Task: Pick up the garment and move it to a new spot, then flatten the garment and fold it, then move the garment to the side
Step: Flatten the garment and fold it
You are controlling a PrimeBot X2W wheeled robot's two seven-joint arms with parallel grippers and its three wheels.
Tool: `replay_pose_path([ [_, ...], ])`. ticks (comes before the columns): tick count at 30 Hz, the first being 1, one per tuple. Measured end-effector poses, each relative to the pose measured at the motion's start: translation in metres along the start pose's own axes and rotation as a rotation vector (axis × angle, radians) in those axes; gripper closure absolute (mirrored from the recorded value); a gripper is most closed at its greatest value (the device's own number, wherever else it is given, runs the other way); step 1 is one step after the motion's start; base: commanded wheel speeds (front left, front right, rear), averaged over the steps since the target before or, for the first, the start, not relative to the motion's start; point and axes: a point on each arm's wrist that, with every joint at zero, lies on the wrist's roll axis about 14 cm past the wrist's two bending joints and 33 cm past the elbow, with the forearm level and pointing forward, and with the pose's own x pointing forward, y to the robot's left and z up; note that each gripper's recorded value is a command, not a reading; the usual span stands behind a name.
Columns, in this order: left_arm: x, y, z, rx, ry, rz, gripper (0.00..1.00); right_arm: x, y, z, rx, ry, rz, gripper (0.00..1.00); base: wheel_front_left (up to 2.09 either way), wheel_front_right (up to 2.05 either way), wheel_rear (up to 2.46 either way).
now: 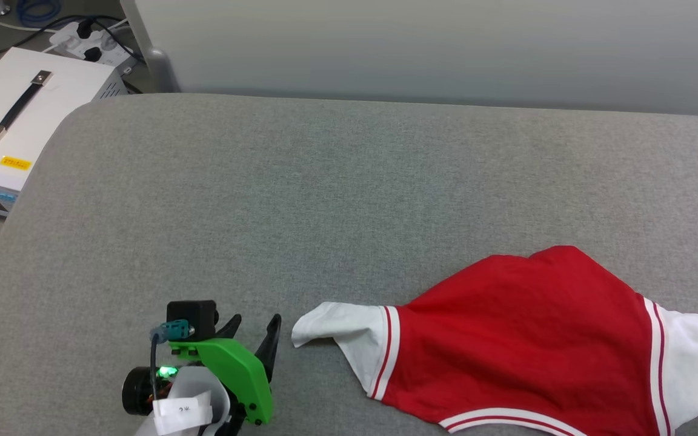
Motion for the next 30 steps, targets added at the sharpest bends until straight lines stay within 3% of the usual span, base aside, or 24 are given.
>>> replay_pose_path([
  [5, 0.003, -0.031, 0.002, 0.0, 0.03, -0.111, 0.0, -0.011, 0.018, 0.024, 0.042, -0.143, 0.021, 0.0, 0.0, 0.0, 0.0],
  [11, 0.005, -0.056, -0.014, 0.052, 0.147, -0.194, 0.0, -0.018, 0.026, 0.02, 0.05, -0.15, 0.021, 0.0, 0.0, 0.0, 0.0],
  [19, 0.023, -0.042, -0.022, 0.132, 0.219, -0.114, 0.0, -0.019, 0.025, 0.01, 0.057, -0.125, 0.011, 0.0, 0.0, 0.0, 0.0],
  [30, 0.047, -0.037, -0.033, 0.142, 0.266, -0.09, 0.0, -0.017, 0.023, -0.007, 0.064, -0.072, -0.002, 0.0, 0.0, 0.0, 0.0],
])
